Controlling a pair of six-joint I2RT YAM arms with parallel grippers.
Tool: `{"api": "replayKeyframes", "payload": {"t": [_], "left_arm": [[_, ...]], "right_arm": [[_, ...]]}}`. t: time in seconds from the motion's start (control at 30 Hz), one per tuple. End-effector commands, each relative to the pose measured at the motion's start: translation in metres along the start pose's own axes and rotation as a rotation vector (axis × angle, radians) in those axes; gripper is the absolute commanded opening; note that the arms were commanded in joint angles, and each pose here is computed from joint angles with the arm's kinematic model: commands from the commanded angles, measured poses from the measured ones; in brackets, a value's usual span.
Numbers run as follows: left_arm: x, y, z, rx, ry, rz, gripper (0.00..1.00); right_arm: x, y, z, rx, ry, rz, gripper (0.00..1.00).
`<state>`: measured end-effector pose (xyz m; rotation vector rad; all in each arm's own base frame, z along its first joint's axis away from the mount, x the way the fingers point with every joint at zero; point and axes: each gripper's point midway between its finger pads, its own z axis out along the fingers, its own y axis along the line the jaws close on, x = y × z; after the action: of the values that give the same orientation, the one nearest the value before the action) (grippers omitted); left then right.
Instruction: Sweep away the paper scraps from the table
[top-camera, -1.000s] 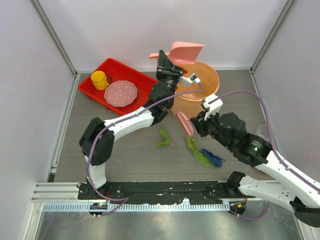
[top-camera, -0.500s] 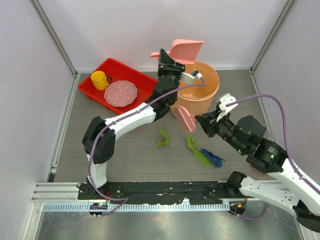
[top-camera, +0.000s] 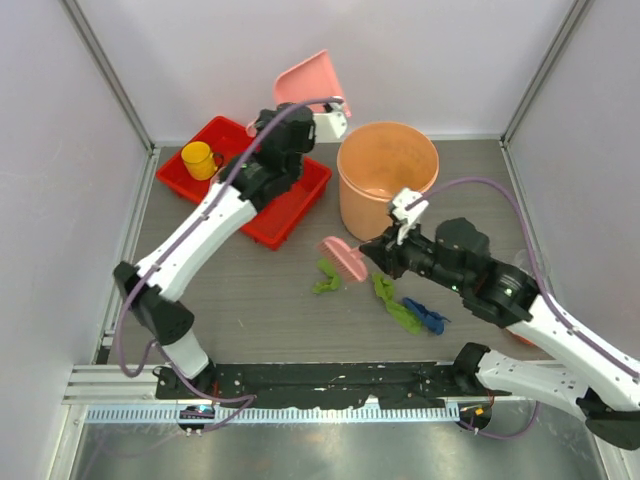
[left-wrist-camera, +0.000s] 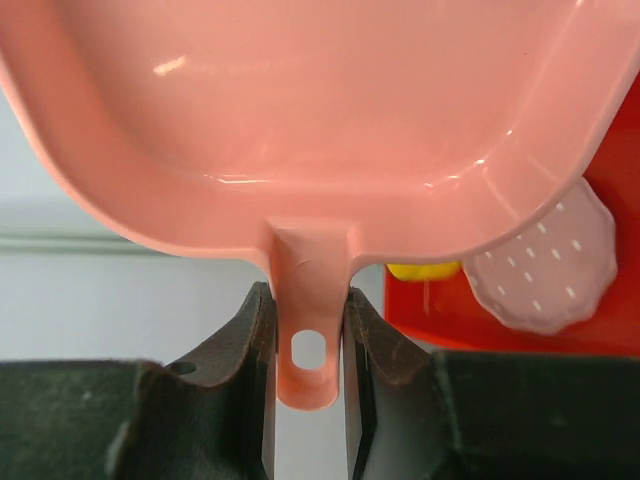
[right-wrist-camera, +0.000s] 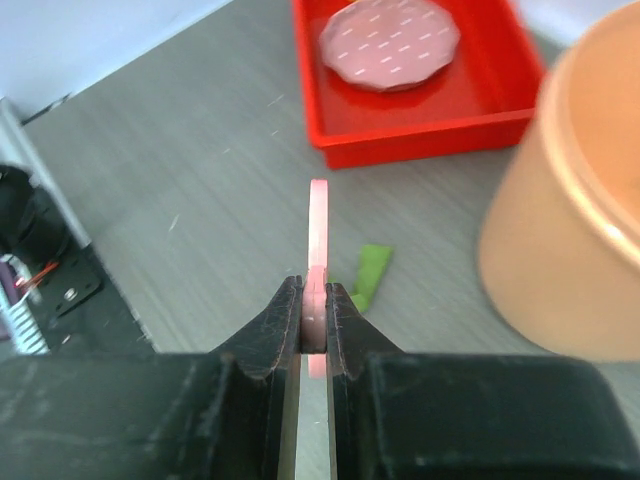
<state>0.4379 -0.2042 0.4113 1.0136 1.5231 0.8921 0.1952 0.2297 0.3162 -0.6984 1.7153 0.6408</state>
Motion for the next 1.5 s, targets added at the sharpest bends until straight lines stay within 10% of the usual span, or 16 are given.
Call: {"api": "replayKeyframes", "payload": {"t": [0.0, 0.6, 0.87, 1.03, 1.47], "left_arm": [[0.068, -0.049, -0.055, 0.336, 0.129, -0.159, 0.0], [0.217, -0.169, -0.16, 0.896, 0.434, -0.246, 0.0], [0.23, -0.223, -0.192, 1.141, 0.498, -0.232, 0.0], [0.233, -0.253, -0.193, 1.226, 0.535, -0.236, 0.0], [0.221, -0.31, -0.191, 1.323, 0.595, -0.077, 0.0]], "right_arm": [[0.0, 0.048, 0.031, -0.26, 0.024, 0.031, 0.01], [0.08, -0.021, 0.115, 0.111, 0.266, 0.034, 0.01], [0.035, 0.003, 0.094, -0.022, 0.151, 0.041, 0.01], [0.01, -0.04, 0.066, 0.216, 0.088, -0.007, 0.01], [0.061, -0.072, 0.105, 0.37, 0.232, -0.112, 0.01]]}}
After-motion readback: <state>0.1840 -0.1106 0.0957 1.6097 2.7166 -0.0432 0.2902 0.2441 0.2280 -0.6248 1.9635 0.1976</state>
